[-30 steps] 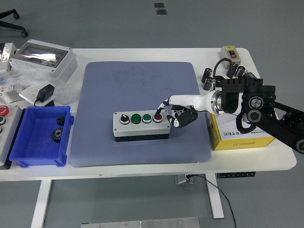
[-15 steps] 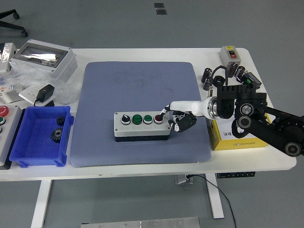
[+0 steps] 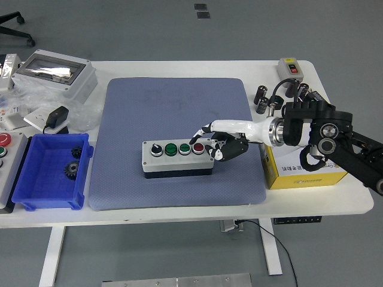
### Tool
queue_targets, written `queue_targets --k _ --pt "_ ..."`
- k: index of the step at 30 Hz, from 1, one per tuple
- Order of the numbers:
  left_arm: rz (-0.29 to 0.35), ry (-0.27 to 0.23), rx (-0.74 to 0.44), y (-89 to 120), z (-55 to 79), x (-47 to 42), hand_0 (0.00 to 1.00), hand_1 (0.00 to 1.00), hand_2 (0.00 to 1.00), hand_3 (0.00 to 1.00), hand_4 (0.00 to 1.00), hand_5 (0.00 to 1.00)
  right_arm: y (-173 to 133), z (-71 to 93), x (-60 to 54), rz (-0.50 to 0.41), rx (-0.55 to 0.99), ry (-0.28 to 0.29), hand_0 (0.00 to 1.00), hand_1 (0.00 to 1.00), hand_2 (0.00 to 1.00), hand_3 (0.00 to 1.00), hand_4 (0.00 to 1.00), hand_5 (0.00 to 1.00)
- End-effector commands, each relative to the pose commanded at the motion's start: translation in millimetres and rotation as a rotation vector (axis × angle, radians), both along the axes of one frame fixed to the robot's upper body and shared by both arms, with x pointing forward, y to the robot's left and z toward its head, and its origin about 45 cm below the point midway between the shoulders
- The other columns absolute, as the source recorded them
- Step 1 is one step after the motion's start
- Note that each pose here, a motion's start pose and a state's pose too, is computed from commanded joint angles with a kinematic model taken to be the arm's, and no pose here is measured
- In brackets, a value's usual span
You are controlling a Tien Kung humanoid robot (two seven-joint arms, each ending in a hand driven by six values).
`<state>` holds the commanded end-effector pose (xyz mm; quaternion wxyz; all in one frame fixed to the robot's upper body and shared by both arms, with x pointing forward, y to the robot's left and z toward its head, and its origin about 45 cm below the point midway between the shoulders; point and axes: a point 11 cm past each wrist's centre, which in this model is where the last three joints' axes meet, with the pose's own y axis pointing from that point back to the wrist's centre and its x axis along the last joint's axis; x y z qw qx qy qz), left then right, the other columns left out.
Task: Pick up the button,place it on the desk,press the button,press the button
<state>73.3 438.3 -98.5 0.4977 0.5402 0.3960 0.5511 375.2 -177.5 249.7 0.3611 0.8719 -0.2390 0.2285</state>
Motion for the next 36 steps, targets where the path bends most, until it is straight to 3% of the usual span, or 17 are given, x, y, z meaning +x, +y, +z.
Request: queue_targets --k 6,7,12,13,18,19,21,24,25,30,31,36 --pt "0.006 0.015 0.013 -3 -2.6 -5.2 0.652 0.56 0.502 0.569 0.445 0.002 -16 -2.6 9.1 -0.186 0.232 -0.123 0.007 0.129 0.209 0.827 0.149 0.065" --pt "0.009 0.022 0.02 -4 -3.3 -7.1 0.652 0.56 0.499 0.569 0.445 0.002 -18 -4.7 9.0 -0.226 0.309 -0.129 0.037 0.196 0.294 0.827 0.309 0.146" --pt "0.016 0.042 0.049 -3 -4.2 -11.9 0.652 0.56 0.499 0.569 0.445 0.002 -32 -10.1 1.1 -0.401 0.621 -0.193 0.037 0.196 0.294 0.827 0.309 0.146" --pt "0.016 0.042 0.052 -3 -4.2 -12.2 0.652 0.561 0.499 0.569 0.442 0.002 -37 -12.0 -2.6 -0.434 0.665 -0.218 0.227 0.406 0.55 0.774 0.457 0.241" --pt "0.009 0.034 0.058 -4 -4.9 -12.3 0.652 0.561 0.499 0.569 0.442 0.002 -58 -29.7 -23.6 -0.573 0.769 -0.329 0.227 0.406 0.55 0.774 0.457 0.241" --pt "0.006 0.033 0.057 -4 -5.0 -12.1 0.654 0.562 0.5 0.569 0.44 0.002 -62 -35.0 -28.0 -0.598 0.779 -0.342 0.569 0.656 0.679 0.756 0.511 0.269" --pt "0.003 0.029 0.056 -5 -5.4 -11.5 0.654 0.562 0.5 0.569 0.44 0.002 -71 -46.8 -38.7 -0.657 0.793 -0.378 0.569 0.656 0.679 0.756 0.511 0.269" --pt "0.0 0.024 0.054 -6 -5.7 -10.2 0.654 0.562 0.5 0.569 0.44 0.002 -83 -51.9 -47.0 -0.722 0.81 -0.45 0.569 0.656 0.679 0.756 0.511 0.269" --pt "0.0 0.023 0.054 -6 -5.7 -9.8 0.653 0.563 0.502 0.569 0.446 0.002 -86 -50.7 -47.7 -0.735 0.814 -0.475 0.772 0.759 0.775 0.785 0.612 0.325" --pt "0.003 0.021 0.057 -5 -5.1 -8.0 0.653 0.563 0.502 0.569 0.446 0.002 -102 -43.3 -48.0 -0.783 0.822 -0.56 0.772 0.759 0.775 0.785 0.612 0.325" --pt "0.004 0.022 0.057 -5 -5.0 -7.9 0.652 0.563 0.504 0.571 0.445 0.002 -105 -42.2 -48.2 -0.79 0.823 -0.569 0.821 0.788 0.812 0.807 0.716 0.485" --pt "0.008 0.028 0.06 -4 -4.6 -9.0 0.652 0.563 0.504 0.571 0.445 0.002 -123 -40.7 -52.4 -0.839 0.851 -0.591 0.821 0.788 0.812 0.807 0.716 0.485"
